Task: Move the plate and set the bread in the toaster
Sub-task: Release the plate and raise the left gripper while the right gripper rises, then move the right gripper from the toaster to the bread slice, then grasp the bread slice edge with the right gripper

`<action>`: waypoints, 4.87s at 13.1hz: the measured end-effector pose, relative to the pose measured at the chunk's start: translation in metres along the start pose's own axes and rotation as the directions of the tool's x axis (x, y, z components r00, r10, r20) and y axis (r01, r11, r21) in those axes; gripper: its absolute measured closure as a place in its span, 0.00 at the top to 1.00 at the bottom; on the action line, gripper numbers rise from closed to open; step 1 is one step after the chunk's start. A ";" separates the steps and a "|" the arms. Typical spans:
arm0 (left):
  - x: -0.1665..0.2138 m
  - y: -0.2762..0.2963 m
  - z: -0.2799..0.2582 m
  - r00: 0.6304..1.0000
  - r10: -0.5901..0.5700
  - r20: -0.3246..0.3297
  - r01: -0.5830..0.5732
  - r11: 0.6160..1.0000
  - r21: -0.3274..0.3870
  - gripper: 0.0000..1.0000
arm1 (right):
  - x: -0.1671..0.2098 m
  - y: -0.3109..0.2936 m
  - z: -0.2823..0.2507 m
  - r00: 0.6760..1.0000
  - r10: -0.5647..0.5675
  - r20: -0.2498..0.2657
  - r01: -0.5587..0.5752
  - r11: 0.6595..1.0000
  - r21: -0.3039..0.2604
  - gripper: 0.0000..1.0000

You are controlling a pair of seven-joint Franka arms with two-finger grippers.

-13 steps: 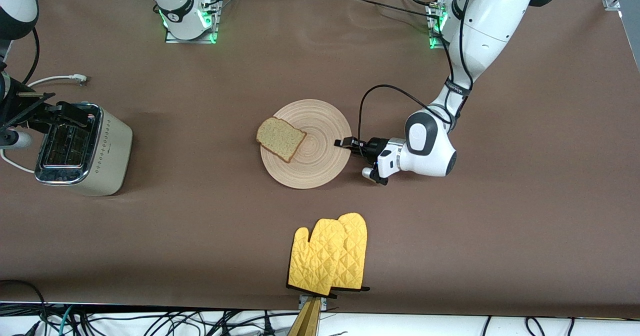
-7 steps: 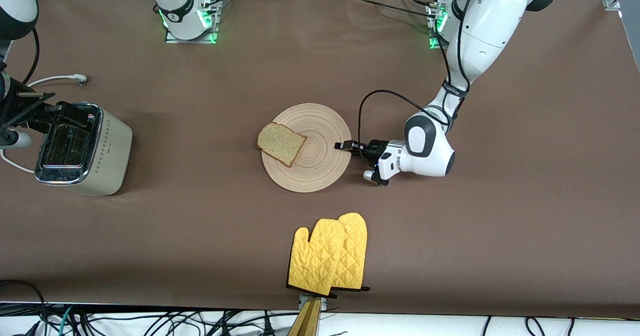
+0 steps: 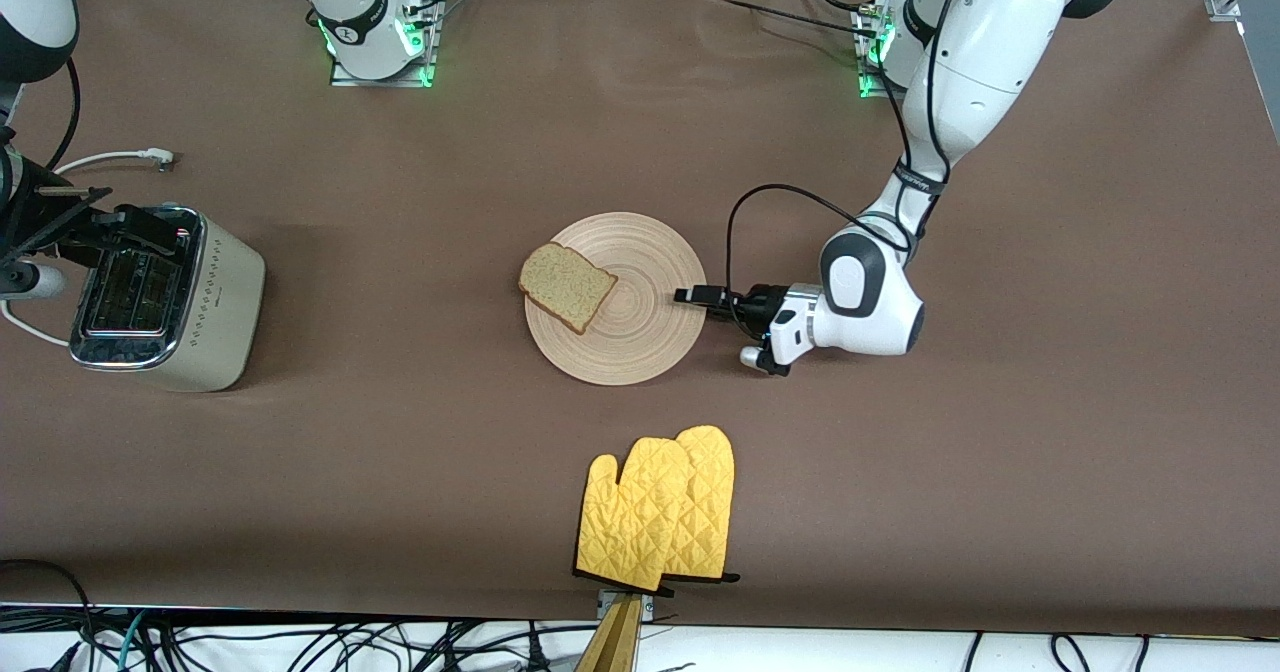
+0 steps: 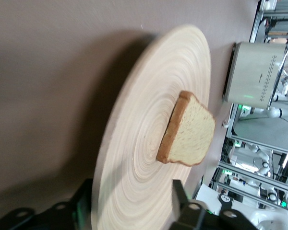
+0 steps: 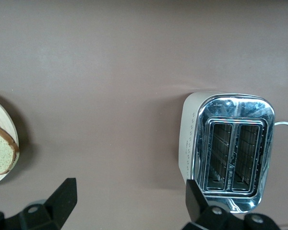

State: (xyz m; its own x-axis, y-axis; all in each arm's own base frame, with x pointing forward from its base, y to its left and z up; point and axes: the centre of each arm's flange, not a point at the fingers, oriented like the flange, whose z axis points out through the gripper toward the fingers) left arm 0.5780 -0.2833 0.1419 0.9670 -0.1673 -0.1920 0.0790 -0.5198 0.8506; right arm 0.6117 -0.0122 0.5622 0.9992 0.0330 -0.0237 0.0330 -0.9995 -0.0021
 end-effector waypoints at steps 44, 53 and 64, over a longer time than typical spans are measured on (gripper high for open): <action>-0.172 0.259 -0.408 0.981 -0.048 -0.187 0.183 0.544 0.819 1.00 | -0.032 -0.316 0.329 0.810 0.514 0.282 -0.518 0.853 -0.067 1.00; -0.172 0.259 -0.410 0.979 -0.052 -0.195 0.192 0.544 0.817 1.00 | -0.055 -0.357 0.335 0.813 0.505 0.289 -0.504 0.860 -0.084 1.00; -0.172 0.259 -0.410 0.979 -0.055 -0.195 0.193 0.544 0.817 1.00 | -0.060 -0.362 0.349 0.813 0.501 0.298 -0.495 0.863 -0.099 0.72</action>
State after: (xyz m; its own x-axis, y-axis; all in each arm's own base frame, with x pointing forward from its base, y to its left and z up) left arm 0.5310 -0.0456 0.5957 0.9899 0.0278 -0.1392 0.0317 -0.9992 0.0259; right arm 0.5317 0.3481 0.2150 0.8216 -0.4731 -0.3182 -0.4639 -0.8791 0.1093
